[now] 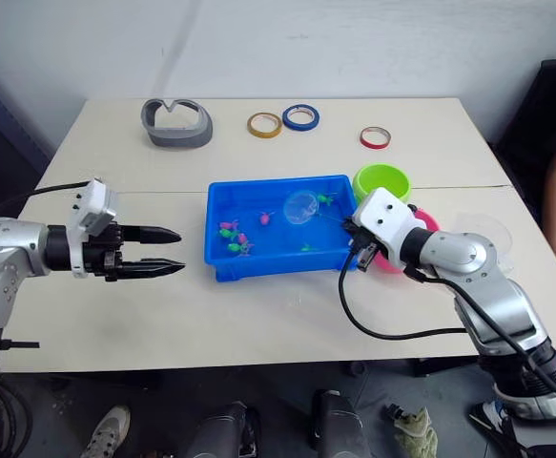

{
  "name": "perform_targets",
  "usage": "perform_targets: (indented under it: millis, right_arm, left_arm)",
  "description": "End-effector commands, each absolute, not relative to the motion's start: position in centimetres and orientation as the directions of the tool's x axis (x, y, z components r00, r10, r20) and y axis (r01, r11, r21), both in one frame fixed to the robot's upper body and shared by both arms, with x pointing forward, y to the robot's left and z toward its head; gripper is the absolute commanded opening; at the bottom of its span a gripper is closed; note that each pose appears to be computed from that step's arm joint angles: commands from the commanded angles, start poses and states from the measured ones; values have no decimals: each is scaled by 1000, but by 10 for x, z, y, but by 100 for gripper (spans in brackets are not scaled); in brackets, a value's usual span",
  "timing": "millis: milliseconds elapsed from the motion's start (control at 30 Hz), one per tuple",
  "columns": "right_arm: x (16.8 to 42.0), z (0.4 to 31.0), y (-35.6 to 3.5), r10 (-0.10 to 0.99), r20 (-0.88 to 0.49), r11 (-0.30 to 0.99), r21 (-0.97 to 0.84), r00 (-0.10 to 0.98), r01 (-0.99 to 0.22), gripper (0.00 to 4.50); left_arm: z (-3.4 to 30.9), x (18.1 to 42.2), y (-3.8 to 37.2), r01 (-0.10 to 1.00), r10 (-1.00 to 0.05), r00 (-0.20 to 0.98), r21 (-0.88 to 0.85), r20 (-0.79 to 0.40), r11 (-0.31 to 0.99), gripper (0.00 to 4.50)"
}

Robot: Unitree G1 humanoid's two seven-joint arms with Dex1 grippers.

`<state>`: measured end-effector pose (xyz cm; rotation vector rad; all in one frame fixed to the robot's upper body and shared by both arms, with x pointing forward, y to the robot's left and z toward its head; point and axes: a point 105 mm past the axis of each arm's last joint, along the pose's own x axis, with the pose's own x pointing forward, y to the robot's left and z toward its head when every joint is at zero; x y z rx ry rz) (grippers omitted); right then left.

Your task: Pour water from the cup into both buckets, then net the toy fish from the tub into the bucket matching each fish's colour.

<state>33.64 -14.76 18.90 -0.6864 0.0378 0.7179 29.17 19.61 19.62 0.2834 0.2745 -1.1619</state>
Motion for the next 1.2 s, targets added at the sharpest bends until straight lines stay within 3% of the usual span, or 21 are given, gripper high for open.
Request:
perform_targets:
  millis: [33, 333, 767, 1200]
  right_arm:
    - [341, 192, -140, 600, -243, 520, -605, 762, -603, 0]
    - [356, 175, -126, 578, -279, 504, -617, 766, -605, 0]
    - [363, 163, -102, 602, -291, 490, -600, 743, -632, 0]
    - [372, 173, -80, 634, -207, 586, -500, 745, -638, 0]
  left_arm:
    - [205, 286, 196, 926, -861, 379, 137, -340, 353, 328]
    - [201, 300, 210, 882, -793, 471, 207, -386, 423, 328]
    - [209, 318, 233, 772, -696, 635, 298, -335, 561, 328]
    - [209, 322, 235, 742, -673, 670, 319, -314, 590, 328]
